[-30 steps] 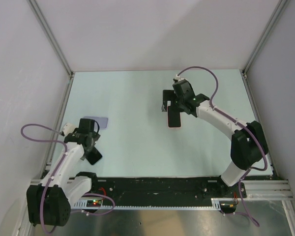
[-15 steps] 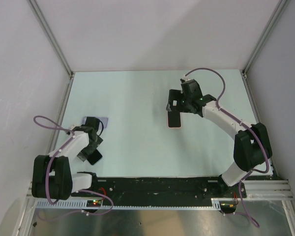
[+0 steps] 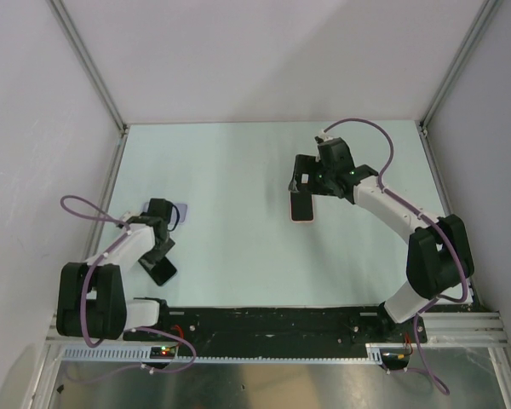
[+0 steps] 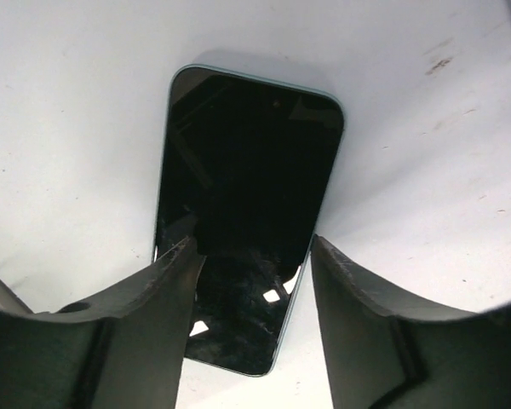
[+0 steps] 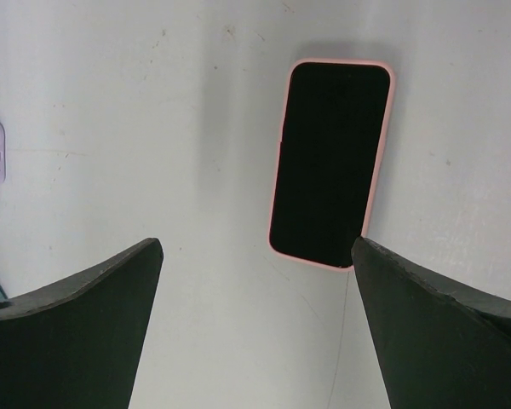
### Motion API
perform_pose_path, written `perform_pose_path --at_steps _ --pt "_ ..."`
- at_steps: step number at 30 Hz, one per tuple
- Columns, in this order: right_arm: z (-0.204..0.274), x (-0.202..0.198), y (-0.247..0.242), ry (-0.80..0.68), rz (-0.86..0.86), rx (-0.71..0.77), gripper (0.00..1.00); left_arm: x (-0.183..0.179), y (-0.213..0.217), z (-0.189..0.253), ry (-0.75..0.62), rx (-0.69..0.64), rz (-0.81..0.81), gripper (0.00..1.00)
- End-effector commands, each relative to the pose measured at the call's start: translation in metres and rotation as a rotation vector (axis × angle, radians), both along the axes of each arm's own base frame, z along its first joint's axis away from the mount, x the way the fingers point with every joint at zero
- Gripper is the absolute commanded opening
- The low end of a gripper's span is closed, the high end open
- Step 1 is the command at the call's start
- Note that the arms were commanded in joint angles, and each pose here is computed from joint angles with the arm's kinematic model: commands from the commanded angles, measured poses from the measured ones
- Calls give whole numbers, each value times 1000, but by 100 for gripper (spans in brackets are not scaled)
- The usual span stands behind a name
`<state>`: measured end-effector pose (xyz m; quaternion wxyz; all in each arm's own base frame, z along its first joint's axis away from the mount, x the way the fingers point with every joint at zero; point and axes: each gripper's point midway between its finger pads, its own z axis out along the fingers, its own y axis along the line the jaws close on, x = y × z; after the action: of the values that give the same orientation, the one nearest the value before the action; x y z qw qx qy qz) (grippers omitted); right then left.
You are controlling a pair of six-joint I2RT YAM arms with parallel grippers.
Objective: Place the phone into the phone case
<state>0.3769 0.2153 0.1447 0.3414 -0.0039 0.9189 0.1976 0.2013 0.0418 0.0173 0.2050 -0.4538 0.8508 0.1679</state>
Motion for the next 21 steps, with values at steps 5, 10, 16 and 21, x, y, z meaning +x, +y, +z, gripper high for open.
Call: perform_pose_path --at_steps 5,10,16,21 --pt "18 2 0 -45 -4 45 99 -5 -13 -9 13 -85 10 55" --pt "17 1 2 -42 3 52 99 -11 -1 -2 -24 -60 54 87" --pt "17 1 -2 -43 0 55 98 -12 2 -6 -17 -102 29 99" --pt "17 -1 -3 -44 4 74 98 -18 0 -17 9 -141 -3 100"
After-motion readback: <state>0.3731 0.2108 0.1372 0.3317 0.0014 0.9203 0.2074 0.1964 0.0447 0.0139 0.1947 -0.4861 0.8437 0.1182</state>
